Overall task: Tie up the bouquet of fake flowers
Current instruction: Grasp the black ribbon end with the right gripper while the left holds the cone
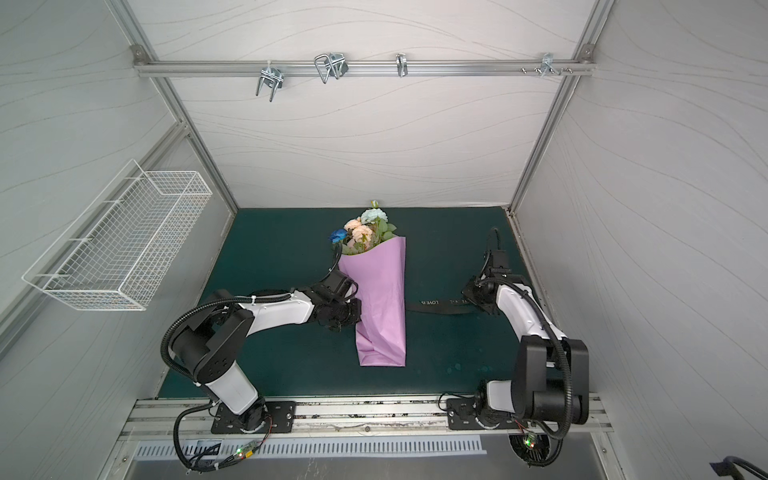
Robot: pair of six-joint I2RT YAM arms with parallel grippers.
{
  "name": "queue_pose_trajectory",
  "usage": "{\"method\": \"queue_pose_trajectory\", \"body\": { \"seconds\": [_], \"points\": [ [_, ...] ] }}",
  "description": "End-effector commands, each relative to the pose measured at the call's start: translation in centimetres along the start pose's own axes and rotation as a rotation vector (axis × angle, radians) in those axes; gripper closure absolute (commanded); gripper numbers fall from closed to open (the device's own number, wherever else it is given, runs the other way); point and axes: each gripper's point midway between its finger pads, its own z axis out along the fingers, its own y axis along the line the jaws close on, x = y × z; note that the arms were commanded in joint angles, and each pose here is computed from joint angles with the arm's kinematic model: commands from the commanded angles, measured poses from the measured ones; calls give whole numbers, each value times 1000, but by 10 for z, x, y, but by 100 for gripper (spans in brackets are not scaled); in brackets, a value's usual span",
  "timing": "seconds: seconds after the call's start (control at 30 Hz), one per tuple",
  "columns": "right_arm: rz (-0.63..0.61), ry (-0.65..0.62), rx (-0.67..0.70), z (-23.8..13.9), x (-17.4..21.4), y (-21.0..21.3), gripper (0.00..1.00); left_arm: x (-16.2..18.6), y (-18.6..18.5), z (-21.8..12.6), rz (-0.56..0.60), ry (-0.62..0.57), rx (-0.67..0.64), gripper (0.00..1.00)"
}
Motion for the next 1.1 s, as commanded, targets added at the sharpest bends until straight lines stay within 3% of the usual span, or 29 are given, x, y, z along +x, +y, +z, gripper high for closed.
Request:
{"method": "queue_pose_trajectory", "body": {
  "seconds": [0.0,0.53,0.6,0.73,1.07],
  "points": [
    [28,-9,17,15,-4,-4,68,27,26,7,-14,112,-86,100],
    [96,-13,115,50,-23,-23,62,30,25,8,-32,123,-76,100],
    [115,-17,127,54,-29,-28,70,30,25,8,-32,123,-73,100],
    [156,-54,131,54,-51,-39,100,30,22,6,-20,128,-68,100],
    [231,-185,30,13,-126,-47,100,28,12,7,33,166,-44,100]
  ]
}}
